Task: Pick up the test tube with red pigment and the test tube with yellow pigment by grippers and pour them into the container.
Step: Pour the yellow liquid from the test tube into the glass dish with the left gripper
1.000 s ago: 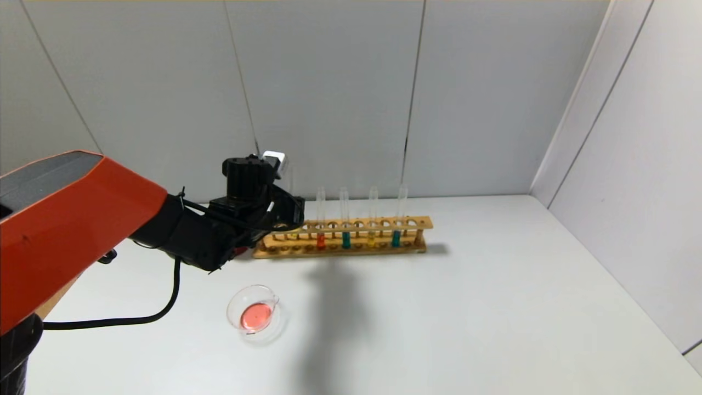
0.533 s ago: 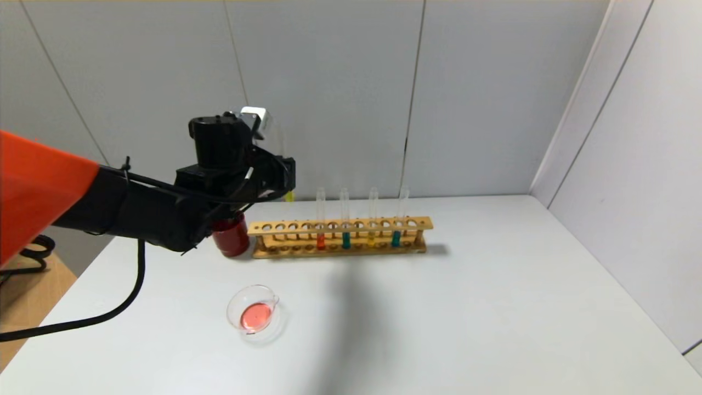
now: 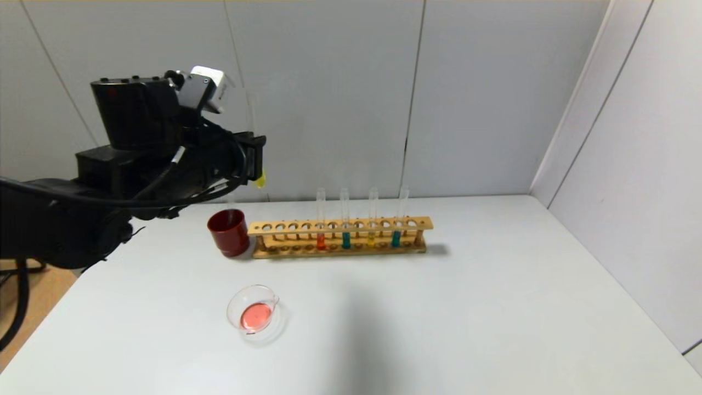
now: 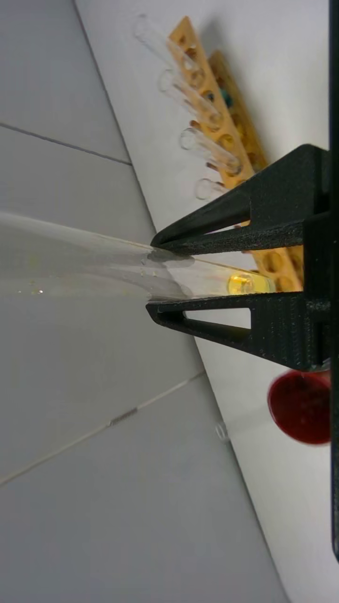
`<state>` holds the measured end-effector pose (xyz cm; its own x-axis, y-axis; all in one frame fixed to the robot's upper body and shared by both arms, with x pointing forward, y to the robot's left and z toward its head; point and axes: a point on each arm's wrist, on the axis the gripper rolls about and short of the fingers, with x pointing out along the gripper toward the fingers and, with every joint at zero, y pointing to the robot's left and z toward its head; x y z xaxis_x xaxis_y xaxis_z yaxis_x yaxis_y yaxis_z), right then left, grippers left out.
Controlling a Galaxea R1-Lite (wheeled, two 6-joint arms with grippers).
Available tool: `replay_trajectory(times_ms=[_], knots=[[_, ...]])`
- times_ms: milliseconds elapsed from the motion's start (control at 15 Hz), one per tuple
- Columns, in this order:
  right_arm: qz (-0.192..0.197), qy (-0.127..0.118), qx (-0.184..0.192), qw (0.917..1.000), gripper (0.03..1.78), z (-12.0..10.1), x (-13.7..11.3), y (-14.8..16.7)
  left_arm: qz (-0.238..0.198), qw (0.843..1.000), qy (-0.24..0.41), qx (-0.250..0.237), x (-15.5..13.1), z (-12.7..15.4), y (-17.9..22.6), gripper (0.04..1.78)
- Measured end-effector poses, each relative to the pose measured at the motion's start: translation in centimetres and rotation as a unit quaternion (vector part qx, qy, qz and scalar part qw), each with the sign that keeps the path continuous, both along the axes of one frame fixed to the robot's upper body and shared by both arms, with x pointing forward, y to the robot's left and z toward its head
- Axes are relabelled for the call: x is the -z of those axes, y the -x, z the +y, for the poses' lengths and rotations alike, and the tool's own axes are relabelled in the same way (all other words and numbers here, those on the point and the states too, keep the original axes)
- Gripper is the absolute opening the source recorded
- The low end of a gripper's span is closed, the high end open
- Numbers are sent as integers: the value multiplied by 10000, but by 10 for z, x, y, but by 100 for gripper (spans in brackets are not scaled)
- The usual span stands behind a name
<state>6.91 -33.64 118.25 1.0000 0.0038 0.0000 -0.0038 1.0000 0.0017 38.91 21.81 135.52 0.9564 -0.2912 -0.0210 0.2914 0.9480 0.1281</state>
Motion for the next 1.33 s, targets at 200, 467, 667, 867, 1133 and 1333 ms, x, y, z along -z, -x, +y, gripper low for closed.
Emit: replay_trajectory(times_ms=[200,467,667,867,1133,1333], knots=[[0,0,0,10000,175,0,0,0,26,9999,-113,75,2,15,34,30],[0,0,-2,10000,175,0,0,0,93,9985,-514,132,15,49,61,30],[0,0,-2,10000,175,0,0,0,-82,9887,-1380,578,24,79,57,30],[0,0,0,10000,175,0,0,0,-107,9800,-1749,946,34,86,46,30],[0,0,0,10000,175,0,0,0,86,9768,-1741,1239,49,86,39,30],[0,0,-2,10000,175,0,0,0,46,9654,-2133,1502,60,89,35,30]])
